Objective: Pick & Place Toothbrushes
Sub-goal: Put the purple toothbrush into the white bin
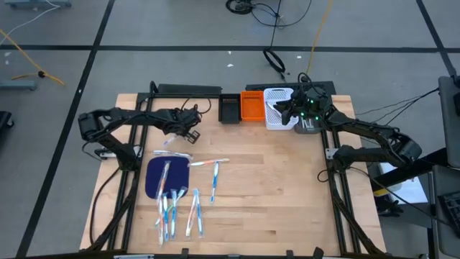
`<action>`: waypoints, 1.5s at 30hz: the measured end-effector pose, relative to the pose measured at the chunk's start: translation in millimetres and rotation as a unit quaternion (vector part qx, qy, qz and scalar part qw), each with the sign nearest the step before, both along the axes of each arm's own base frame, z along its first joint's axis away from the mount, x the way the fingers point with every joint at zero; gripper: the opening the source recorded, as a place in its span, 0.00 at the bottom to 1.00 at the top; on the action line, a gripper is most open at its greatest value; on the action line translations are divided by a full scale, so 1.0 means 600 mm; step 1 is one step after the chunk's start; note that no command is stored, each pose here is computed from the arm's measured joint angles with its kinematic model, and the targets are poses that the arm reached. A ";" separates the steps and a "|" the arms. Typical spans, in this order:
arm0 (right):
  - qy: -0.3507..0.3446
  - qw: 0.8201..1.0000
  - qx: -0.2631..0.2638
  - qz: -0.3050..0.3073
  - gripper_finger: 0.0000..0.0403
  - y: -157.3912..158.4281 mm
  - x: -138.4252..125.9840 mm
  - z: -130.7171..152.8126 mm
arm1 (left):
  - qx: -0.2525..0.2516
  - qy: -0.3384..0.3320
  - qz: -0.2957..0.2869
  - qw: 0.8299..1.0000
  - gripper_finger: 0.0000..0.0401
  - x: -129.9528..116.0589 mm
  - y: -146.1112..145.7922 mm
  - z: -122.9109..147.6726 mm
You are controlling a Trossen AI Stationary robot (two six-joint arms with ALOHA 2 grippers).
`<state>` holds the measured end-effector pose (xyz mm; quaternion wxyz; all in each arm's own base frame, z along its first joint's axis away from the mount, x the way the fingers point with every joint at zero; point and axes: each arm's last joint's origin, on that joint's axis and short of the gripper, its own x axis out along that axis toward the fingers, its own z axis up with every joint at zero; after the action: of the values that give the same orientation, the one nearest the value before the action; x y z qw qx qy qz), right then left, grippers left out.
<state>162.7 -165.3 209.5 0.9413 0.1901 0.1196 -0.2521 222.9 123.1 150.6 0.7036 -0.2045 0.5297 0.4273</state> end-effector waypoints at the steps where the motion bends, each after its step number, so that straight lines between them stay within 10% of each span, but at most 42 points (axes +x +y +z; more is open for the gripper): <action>1: 0.000 1.000 0.000 0.000 0.26 0.000 0.000 0.000 | 0.001 -0.003 0.000 1.000 0.00 0.001 0.000 0.002; 18: -0.004 1.000 0.005 0.014 0.26 0.003 0.002 0.000 | 0.073 -0.182 -0.070 0.978 0.00 0.032 -0.049 0.125; 45: -0.160 0.964 -0.038 0.209 0.26 0.091 0.076 0.055 | 0.220 -0.501 -0.229 0.805 0.00 0.130 -0.129 0.224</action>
<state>208.4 -110.4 242.3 0.9865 0.1626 -0.0051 -0.0210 300.9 45.5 285.1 0.9748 -0.1022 0.0262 0.1966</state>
